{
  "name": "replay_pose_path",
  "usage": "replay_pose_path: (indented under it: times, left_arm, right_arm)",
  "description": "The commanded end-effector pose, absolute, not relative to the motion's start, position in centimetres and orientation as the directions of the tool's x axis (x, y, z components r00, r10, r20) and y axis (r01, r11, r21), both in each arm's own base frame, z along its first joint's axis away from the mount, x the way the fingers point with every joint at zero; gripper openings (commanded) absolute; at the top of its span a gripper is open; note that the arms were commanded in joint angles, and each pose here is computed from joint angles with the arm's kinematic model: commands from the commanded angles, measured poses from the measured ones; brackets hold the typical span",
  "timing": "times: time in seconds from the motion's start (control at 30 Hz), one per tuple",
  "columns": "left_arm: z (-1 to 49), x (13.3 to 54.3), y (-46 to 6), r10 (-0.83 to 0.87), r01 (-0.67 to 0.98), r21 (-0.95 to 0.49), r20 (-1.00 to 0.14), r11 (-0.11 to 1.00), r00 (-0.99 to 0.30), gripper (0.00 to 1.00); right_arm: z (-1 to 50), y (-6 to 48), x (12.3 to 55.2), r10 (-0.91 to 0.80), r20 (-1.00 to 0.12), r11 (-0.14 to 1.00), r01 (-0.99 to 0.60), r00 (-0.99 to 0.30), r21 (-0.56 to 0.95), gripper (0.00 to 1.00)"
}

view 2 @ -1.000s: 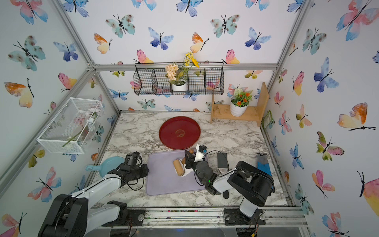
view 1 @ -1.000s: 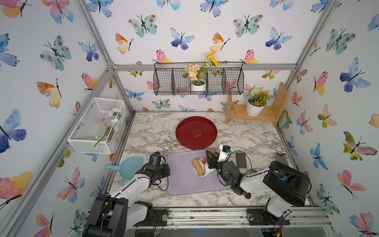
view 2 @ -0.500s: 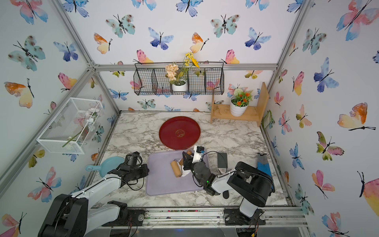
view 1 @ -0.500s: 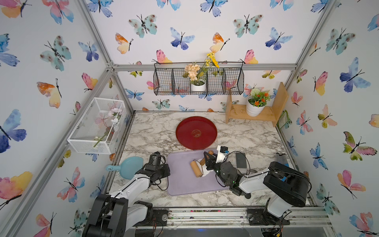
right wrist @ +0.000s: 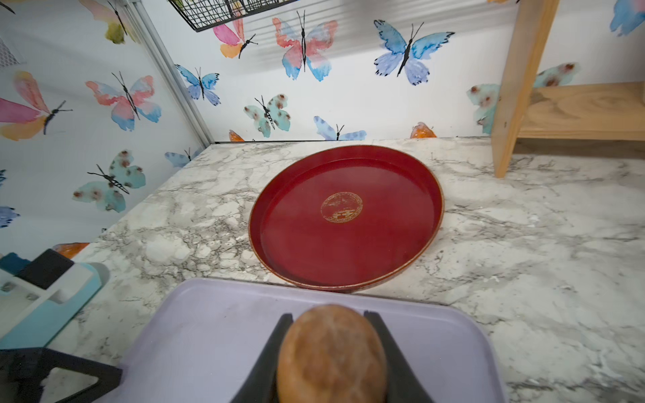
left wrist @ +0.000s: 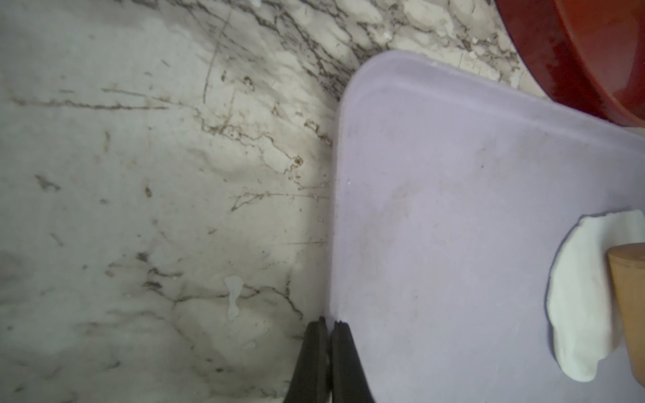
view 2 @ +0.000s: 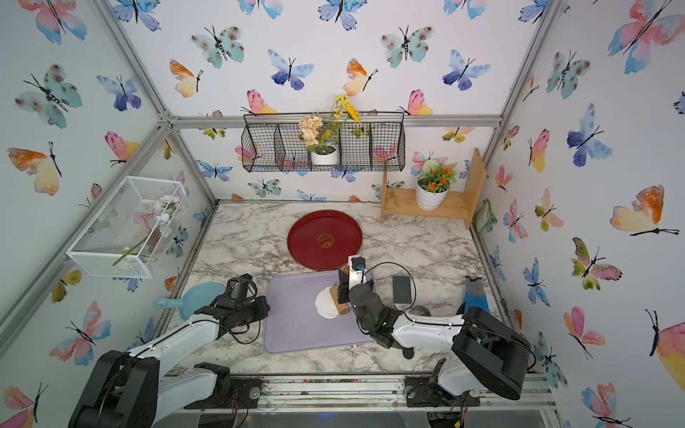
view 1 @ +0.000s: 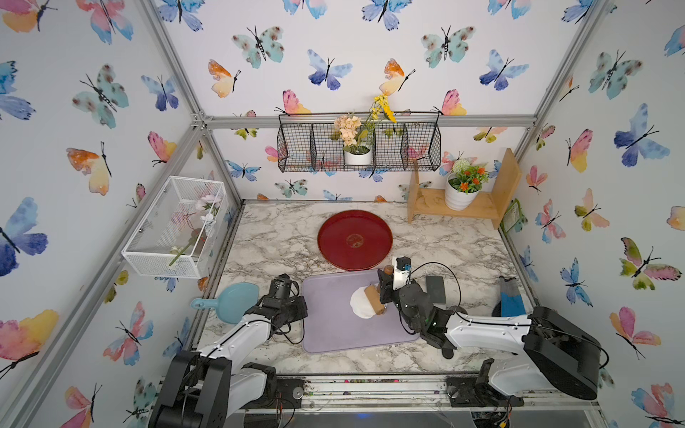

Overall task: Roll out the dumpling wrappers from the dough
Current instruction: Flatten out the dough on the work surface.

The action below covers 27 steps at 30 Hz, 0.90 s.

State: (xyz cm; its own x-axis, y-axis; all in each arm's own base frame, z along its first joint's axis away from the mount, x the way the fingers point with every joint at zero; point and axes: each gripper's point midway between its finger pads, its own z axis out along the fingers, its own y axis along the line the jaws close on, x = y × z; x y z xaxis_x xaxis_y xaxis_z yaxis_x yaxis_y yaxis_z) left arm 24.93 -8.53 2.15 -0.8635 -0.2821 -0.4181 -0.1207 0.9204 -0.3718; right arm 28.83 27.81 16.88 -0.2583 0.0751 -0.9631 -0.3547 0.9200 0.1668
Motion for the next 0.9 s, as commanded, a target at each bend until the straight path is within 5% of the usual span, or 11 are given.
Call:
replay_pose_path:
  times: [0.0, 0.07, 0.17, 0.23, 0.37, 0.87]
  left_arm:
    - [2.8, 25.2, -9.1, -0.309, -0.125, -0.416, -0.412, 0.901, -0.858, 0.0]
    - [2.8, 25.1, -9.3, -0.309, -0.122, -0.424, -0.406, 0.897, -0.86, 0.08]
    - [3.1, 25.2, -9.6, -0.31, -0.117, -0.44, -0.397, 0.89, -0.864, 0.49]
    - [3.2, 25.0, -9.6, -0.315, -0.122, -0.445, -0.391, 0.887, -0.865, 0.62]
    - [3.4, 24.1, -9.5, -0.35, -0.151, -0.465, -0.379, 0.873, -0.857, 0.68]
    - [2.1, 20.6, -10.2, -0.37, -0.185, -0.467, -0.344, 0.865, -0.863, 0.64]
  right_arm:
    - [16.9, 25.4, 29.3, 0.007, -0.98, 0.952, -0.297, -0.2, 0.068, 0.02]
    - [16.7, 24.7, 29.2, 0.011, -0.983, 0.952, -0.298, -0.185, 0.067, 0.02]
    - [15.8, 25.0, 28.8, 0.003, -0.982, 0.938, -0.34, -0.189, 0.068, 0.02]
    - [15.1, 25.2, 28.7, -0.002, -0.978, 0.934, -0.348, -0.209, 0.073, 0.02]
    - [14.3, 25.6, 28.5, -0.002, -0.972, 0.928, -0.362, -0.236, 0.086, 0.02]
    - [11.8, 27.7, 26.9, -0.031, -0.949, 0.862, -0.489, -0.313, 0.133, 0.02]
